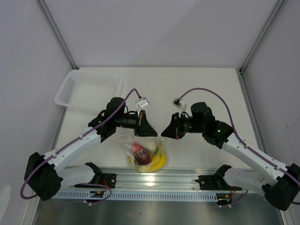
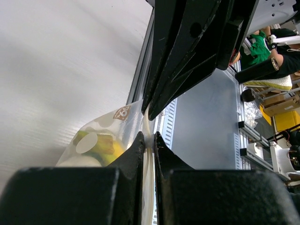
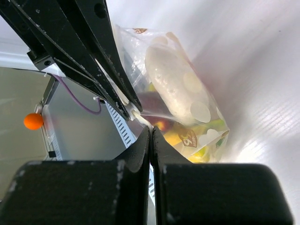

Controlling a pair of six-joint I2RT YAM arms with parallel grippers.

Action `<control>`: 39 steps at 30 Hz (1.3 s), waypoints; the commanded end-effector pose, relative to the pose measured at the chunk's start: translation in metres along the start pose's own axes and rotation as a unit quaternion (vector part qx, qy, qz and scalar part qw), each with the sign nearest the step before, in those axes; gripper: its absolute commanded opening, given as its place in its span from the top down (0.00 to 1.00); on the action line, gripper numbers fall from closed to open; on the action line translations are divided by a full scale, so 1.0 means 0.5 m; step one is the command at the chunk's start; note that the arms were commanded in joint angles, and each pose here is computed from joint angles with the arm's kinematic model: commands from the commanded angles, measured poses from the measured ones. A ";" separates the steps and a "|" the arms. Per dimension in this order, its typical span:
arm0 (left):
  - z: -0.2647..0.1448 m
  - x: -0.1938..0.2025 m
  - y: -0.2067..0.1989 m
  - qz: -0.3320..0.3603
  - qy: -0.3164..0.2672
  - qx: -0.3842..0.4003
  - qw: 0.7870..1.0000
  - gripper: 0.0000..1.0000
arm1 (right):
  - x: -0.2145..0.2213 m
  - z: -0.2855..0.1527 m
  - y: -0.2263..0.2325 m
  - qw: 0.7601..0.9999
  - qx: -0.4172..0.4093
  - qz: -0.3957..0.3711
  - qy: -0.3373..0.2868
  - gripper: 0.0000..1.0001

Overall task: Place the food in the zip-top bag and seal the zipper
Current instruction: Zip the zipper food storage bag at the center of the board.

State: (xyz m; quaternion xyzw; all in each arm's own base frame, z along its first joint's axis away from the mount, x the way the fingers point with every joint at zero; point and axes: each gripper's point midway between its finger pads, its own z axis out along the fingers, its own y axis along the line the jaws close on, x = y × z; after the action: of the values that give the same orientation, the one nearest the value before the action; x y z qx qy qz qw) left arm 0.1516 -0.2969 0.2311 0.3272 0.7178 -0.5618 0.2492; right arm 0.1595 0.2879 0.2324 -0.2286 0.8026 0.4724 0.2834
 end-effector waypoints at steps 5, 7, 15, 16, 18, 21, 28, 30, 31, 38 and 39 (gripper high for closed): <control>-0.007 -0.007 -0.022 0.003 0.001 0.015 1.000 0.99 | -0.038 -0.015 -0.011 0.998 0.029 -0.008 -0.055 1.00; -0.009 -0.009 -0.025 0.004 0.000 0.015 1.000 0.99 | -0.035 -0.017 -0.015 0.998 0.034 -0.005 -0.056 1.00; -0.014 0.000 -0.023 0.003 0.004 0.006 1.000 0.99 | -0.028 -0.026 -0.030 0.997 0.055 0.000 -0.057 1.00; -0.015 -0.001 -0.024 0.005 0.004 0.006 1.000 0.99 | -0.029 -0.028 -0.033 0.996 0.060 0.000 -0.059 1.00; -0.017 0.002 -0.023 0.006 0.004 0.003 1.000 0.99 | -0.027 -0.032 -0.037 0.996 0.066 0.002 -0.058 1.00; -0.019 0.005 -0.020 0.006 0.004 -0.002 1.000 0.99 | -0.025 -0.036 -0.044 0.995 0.075 0.003 -0.060 1.00; -0.026 0.009 -0.018 0.007 0.004 -0.008 1.000 0.99 | -0.020 -0.046 -0.059 0.994 0.091 0.007 -0.062 1.00; -0.028 0.008 -0.017 0.007 0.003 -0.011 1.000 0.99 | -0.021 -0.048 -0.064 0.993 0.095 0.008 -0.062 1.00; -0.029 0.011 -0.016 0.006 0.004 -0.010 1.000 1.00 | -0.020 -0.049 -0.064 0.993 0.096 0.008 -0.062 1.00; -0.037 0.012 -0.016 0.009 0.003 -0.016 1.000 0.99 | -0.016 -0.057 -0.072 0.993 0.105 0.007 -0.058 1.00; -0.038 0.013 -0.015 0.009 0.003 -0.016 1.000 0.99 | -0.017 -0.058 -0.073 0.993 0.106 0.006 -0.060 1.00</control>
State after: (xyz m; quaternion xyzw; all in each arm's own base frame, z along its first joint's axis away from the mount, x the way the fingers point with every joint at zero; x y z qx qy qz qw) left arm 0.1479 -0.2838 0.2254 0.3169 0.7389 -0.5412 0.2465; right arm 0.1714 0.2583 0.2256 -0.1761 0.8279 0.4233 0.3232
